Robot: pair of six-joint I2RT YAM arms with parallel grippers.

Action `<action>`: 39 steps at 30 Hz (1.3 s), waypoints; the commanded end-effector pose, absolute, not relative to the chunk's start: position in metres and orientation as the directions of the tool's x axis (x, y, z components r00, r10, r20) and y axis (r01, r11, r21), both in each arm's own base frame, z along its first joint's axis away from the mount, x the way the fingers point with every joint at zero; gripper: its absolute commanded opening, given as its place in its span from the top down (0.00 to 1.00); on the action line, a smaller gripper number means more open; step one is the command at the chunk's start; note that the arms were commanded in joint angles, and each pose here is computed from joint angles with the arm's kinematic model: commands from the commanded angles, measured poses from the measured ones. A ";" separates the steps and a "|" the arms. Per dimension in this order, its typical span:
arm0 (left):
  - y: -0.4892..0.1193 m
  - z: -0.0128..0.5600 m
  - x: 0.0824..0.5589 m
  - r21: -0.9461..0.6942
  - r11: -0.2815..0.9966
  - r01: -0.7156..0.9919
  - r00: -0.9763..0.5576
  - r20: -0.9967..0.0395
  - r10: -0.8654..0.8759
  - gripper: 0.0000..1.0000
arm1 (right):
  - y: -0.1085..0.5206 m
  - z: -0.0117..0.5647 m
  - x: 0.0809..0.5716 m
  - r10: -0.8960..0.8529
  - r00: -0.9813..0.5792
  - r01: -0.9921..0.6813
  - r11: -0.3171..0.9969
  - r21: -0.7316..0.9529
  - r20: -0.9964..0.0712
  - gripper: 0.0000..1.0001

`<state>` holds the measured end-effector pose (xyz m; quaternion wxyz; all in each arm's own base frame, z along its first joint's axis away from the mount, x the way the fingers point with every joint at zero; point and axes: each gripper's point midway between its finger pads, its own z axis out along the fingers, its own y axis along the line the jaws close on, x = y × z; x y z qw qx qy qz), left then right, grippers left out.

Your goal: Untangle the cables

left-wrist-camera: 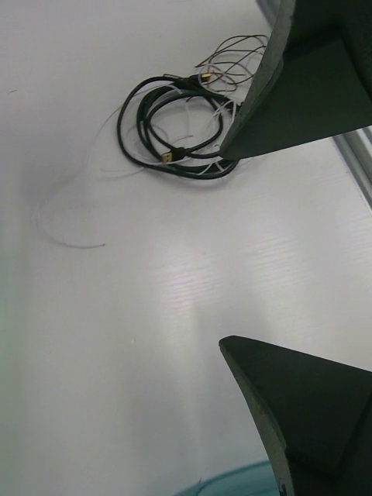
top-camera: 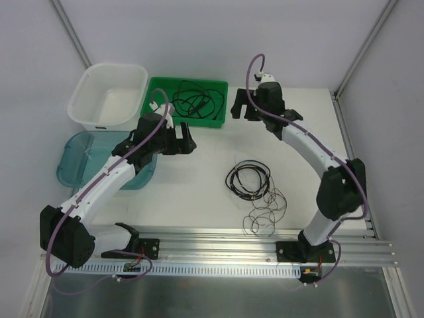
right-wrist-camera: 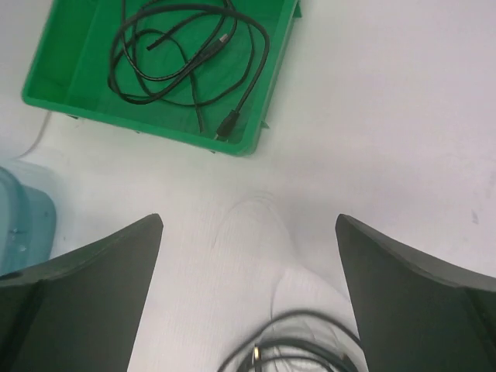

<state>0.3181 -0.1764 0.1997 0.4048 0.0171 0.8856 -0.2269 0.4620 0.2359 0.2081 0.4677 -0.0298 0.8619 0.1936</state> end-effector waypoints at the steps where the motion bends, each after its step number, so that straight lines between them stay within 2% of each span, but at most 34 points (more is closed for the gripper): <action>1: -0.185 0.195 0.299 -0.414 0.892 0.183 -0.689 -0.701 -0.184 0.01 | 0.199 0.248 0.416 0.070 -0.525 -0.228 0.949 0.220 -0.848 0.01; 5: -0.195 0.178 0.283 -0.434 0.888 0.151 -0.725 -0.660 -0.199 0.01 | 0.176 0.231 0.362 0.040 -0.604 -0.218 0.952 0.213 -0.796 0.01; 6: -0.205 0.175 0.276 -0.437 0.883 0.169 -0.736 -0.652 -0.181 0.01 | 0.168 0.208 0.344 0.024 -0.651 -0.202 0.958 0.203 -0.759 0.01; 9: -0.230 0.166 0.267 -0.411 0.890 0.199 -0.757 -0.641 -0.127 0.01 | 0.153 0.202 0.307 0.060 -0.669 -0.172 0.957 0.232 -0.741 0.02; 10: -0.237 0.162 0.265 -0.405 0.891 0.203 -0.763 -0.636 -0.116 0.01 | 0.146 0.179 0.292 0.053 -0.708 -0.154 0.962 0.228 -0.704 0.02; 11: -0.247 0.159 0.266 -0.408 0.892 0.196 -0.775 -0.622 -0.114 0.01 | 0.142 0.184 0.282 0.087 -0.698 -0.139 0.957 0.254 -0.711 0.03; 13: -0.264 0.144 0.264 -0.373 0.907 0.195 -0.790 -0.608 -0.080 0.04 | 0.135 0.159 0.261 0.083 -0.741 -0.123 0.959 0.256 -0.667 0.04; 19: -0.315 0.111 0.265 -0.318 0.925 0.206 -0.825 -0.565 -0.010 0.08 | 0.114 0.139 0.220 0.085 -0.762 -0.097 0.965 0.243 -0.641 0.04; 25: -0.360 0.086 0.269 -0.248 0.928 0.278 -0.818 -0.568 0.093 0.20 | 0.103 0.128 0.198 0.100 -0.755 -0.086 0.965 0.249 -0.648 0.04; 29: -0.365 0.063 0.273 -0.190 0.941 0.279 -0.826 -0.547 0.134 0.31 | 0.103 0.117 0.189 0.111 -0.773 -0.077 0.961 0.267 -0.624 0.04; 30: -0.365 0.059 0.273 -0.181 0.944 0.277 -0.828 -0.543 0.139 0.40 | 0.103 0.113 0.187 0.111 -0.778 -0.076 0.960 0.268 -0.619 0.04; 33: -0.357 0.045 0.271 -0.143 0.953 0.267 -0.836 -0.526 0.155 0.56 | 0.108 0.111 0.189 0.127 -0.776 -0.079 0.952 0.295 -0.618 0.04; 34: -0.355 0.045 0.271 -0.139 0.954 0.265 -0.835 -0.528 0.155 0.71 | 0.110 0.108 0.188 0.129 -0.781 -0.080 0.950 0.303 -0.611 0.04; 37: -0.346 0.051 0.266 -0.131 0.955 0.265 -0.831 -0.534 0.157 1.00 | 0.112 0.093 0.190 0.128 -0.807 -0.061 0.953 0.297 -0.576 0.04; 39: -0.336 0.056 0.264 -0.119 0.959 0.257 -0.823 -0.546 0.153 1.00 | 0.119 0.083 0.193 0.129 -0.824 -0.058 0.950 0.307 -0.552 0.04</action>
